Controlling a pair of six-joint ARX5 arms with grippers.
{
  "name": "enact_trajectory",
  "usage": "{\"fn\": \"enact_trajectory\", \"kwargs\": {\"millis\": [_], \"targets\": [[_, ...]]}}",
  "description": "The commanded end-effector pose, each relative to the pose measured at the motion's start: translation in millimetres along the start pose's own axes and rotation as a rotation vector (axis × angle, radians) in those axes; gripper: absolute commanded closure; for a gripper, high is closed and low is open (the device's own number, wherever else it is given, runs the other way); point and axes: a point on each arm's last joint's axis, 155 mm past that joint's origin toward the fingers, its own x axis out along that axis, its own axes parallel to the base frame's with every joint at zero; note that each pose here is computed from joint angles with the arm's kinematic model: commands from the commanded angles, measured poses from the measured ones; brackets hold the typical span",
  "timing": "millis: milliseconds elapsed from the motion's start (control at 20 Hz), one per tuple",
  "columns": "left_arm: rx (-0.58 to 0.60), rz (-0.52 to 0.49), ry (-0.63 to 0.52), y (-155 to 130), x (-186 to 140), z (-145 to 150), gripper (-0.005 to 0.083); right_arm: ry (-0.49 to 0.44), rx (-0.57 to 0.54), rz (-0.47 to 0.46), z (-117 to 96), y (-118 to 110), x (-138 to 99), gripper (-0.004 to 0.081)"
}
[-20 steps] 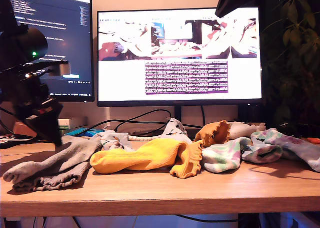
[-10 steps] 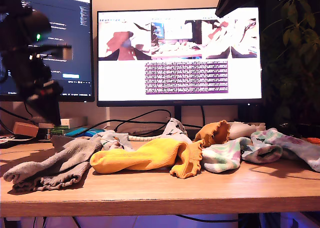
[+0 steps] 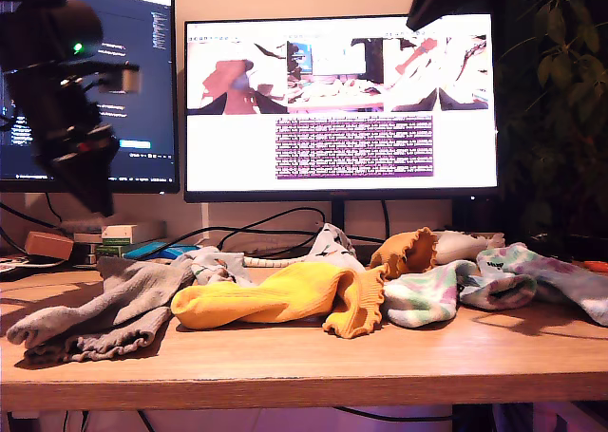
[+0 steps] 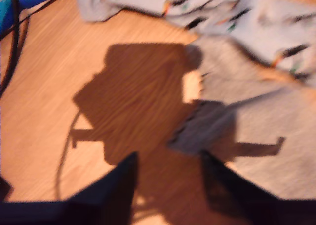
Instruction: Pair up the socks based on colour and pattern, by placing them on top of one another
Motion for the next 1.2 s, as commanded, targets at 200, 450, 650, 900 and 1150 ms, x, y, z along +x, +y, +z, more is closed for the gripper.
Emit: {"fn": "enact_trajectory", "kwargs": {"millis": [200,450,650,900,1150], "targets": [[-0.102,-0.060,-0.143,-21,-45,28,0.0797,-0.087,-0.045,-0.089,22,-20,6,0.0783],[-0.122,-0.052,-0.307,-26,-83,51,0.0797,-0.142,-0.053,-0.166,20,-46,24,0.0783],[-0.111,-0.039,-0.398,-42,-97,43,0.0797,-0.193,-0.097,-0.196,20,-56,33,0.0783],[-0.102,-0.038,-0.485,-66,-95,20,0.0797,-0.218,-0.127,-0.220,5,-66,53,0.0783],[-0.079,-0.103,-0.483,-101,-85,8,0.0797,-0.083,0.079,-0.421,-53,-129,48,0.0783]]}}
